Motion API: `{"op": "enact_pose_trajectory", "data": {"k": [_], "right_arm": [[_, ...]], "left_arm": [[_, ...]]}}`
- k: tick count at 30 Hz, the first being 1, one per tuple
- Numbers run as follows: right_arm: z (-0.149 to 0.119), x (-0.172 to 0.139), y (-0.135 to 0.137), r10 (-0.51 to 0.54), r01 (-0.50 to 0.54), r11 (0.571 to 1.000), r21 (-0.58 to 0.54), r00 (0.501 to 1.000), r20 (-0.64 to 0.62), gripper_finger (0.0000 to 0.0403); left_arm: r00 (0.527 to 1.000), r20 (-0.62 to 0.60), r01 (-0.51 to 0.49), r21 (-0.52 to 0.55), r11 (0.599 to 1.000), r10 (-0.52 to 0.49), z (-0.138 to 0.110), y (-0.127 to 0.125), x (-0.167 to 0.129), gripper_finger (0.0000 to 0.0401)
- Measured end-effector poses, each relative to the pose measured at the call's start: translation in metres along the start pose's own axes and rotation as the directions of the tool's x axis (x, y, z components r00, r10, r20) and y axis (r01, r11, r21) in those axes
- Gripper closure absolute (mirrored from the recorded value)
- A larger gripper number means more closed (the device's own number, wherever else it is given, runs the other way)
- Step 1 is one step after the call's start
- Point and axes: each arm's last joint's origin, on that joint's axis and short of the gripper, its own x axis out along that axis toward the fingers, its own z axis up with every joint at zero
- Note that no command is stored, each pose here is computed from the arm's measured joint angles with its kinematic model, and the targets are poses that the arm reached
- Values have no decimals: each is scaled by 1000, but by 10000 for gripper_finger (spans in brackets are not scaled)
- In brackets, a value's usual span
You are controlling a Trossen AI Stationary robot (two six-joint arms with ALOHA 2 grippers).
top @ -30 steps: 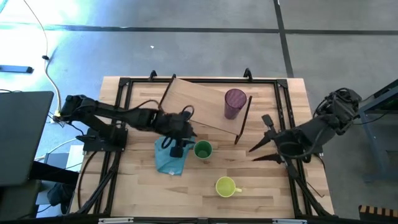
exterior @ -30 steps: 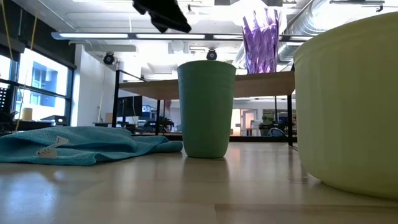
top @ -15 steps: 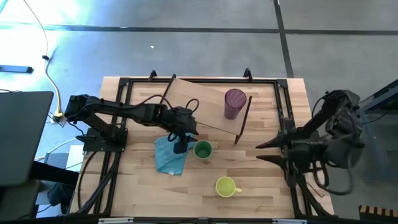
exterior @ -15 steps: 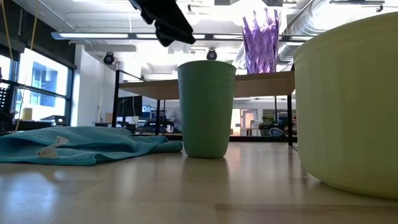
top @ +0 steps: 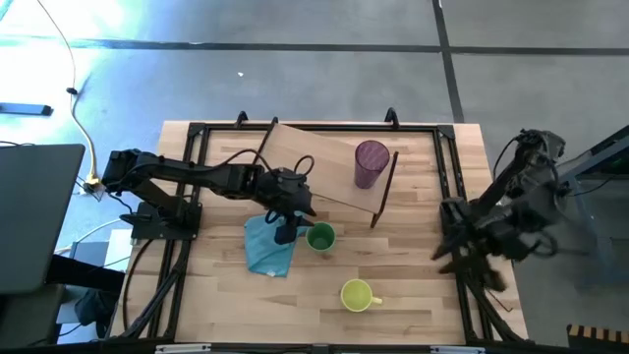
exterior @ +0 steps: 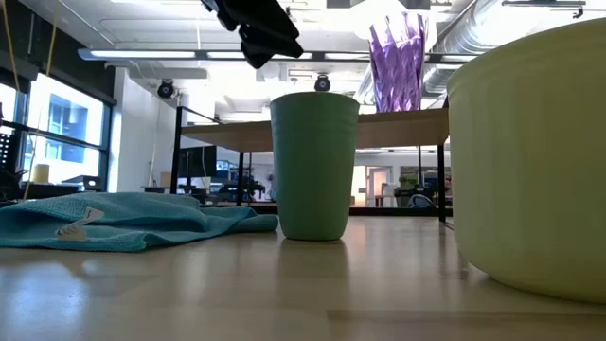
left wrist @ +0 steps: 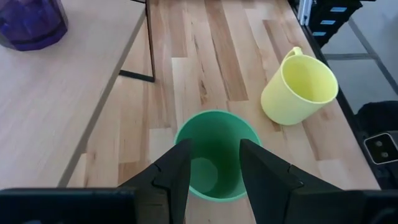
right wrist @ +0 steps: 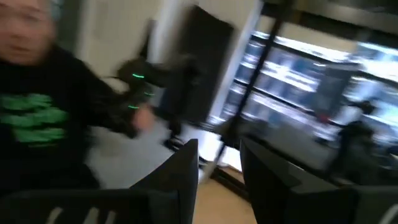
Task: Stack small to large cups/mugs on shelf
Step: Put the green cup on the shelf
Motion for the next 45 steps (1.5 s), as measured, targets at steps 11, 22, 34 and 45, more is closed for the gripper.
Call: {"op": "enact_pose_trajectory", "data": {"k": [11,22,34,45], "right_arm": [[-42,-62,-6,250,-267,944,192,962,109,291],[-82,-65,2,186,-177,968,177,982,-33,297],[-89,-91,-20,-35,36,990,135,999,-8,336],[-96,-87,-26,-123,135,980,145,988,-90,336]], "left_arm": [[999,27,26,4,1000,-26,3,-1,0,274],[995,93,39,4,999,-39,9,-1,0,274],[995,85,59,-10,998,-58,8,-9,1,274],[984,-108,-144,-44,989,138,-14,3,34,274]]}}
